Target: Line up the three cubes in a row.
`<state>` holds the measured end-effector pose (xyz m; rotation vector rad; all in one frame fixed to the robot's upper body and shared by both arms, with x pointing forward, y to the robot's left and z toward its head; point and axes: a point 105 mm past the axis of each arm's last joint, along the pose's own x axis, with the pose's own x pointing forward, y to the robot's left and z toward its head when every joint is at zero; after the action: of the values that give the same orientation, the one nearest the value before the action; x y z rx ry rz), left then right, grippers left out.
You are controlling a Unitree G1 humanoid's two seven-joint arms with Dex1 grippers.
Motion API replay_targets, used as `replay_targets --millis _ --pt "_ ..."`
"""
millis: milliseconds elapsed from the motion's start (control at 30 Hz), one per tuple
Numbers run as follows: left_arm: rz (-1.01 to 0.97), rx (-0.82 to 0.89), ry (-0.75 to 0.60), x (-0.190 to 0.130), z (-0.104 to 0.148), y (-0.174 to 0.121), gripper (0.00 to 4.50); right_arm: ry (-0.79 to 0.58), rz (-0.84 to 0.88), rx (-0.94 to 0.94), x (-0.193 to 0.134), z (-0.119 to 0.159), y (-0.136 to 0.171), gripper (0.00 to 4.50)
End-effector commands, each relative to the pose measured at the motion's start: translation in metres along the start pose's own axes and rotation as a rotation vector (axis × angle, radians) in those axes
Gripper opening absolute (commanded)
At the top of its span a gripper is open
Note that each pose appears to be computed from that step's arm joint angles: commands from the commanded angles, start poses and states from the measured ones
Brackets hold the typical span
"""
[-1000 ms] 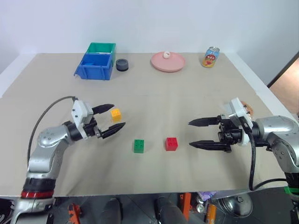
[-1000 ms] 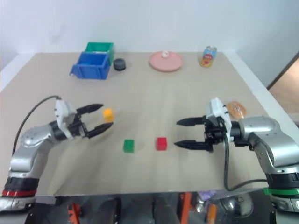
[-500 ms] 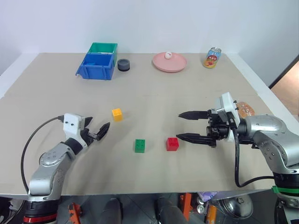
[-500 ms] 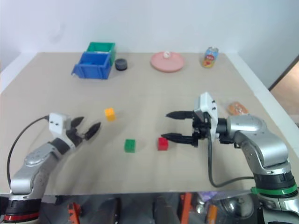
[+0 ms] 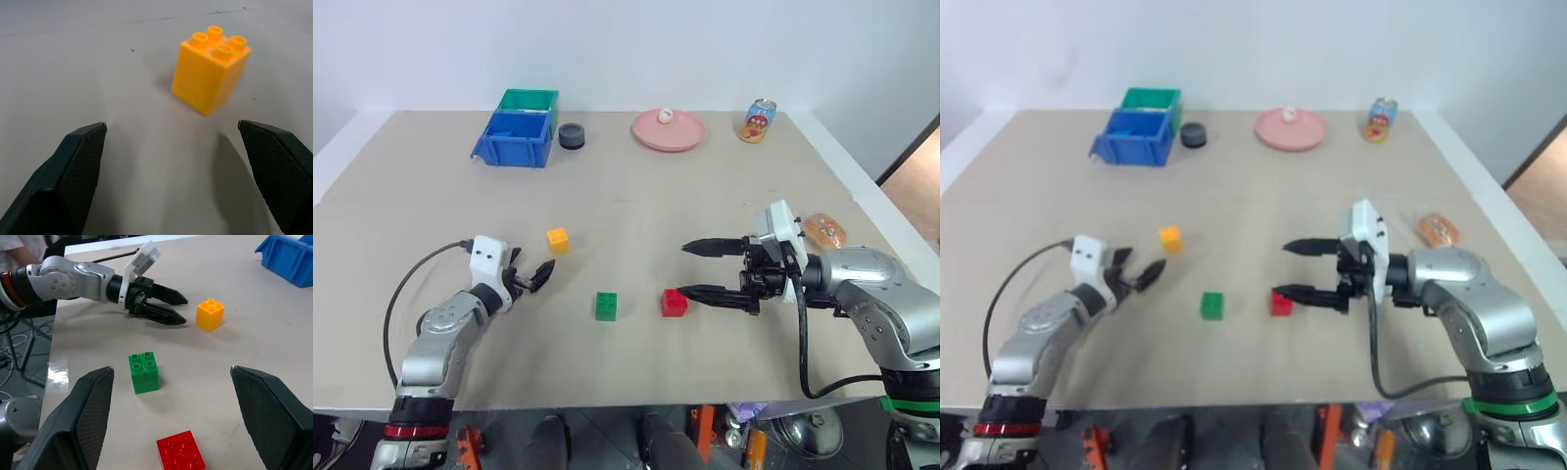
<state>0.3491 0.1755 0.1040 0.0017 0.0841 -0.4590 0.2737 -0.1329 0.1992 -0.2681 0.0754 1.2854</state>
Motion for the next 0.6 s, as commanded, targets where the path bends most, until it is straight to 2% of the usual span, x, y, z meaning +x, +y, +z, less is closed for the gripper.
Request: replay_targets --millis 33,333,600 --pt "-0.065 0.032 -0.038 0.008 0.009 -0.005 4.45 -0.025 -0.008 -0.044 -0.005 0.012 0.002 3.93" --pt "-0.057 0.060 -0.026 0.021 0.010 0.017 4.45 -0.038 -0.034 -0.043 -0.007 0.014 0.004 3.93" --pt "-0.172 0.108 -0.016 0.042 0.016 0.009 4.45 -0.038 -0.050 -0.047 -0.008 0.015 0.004 3.93"
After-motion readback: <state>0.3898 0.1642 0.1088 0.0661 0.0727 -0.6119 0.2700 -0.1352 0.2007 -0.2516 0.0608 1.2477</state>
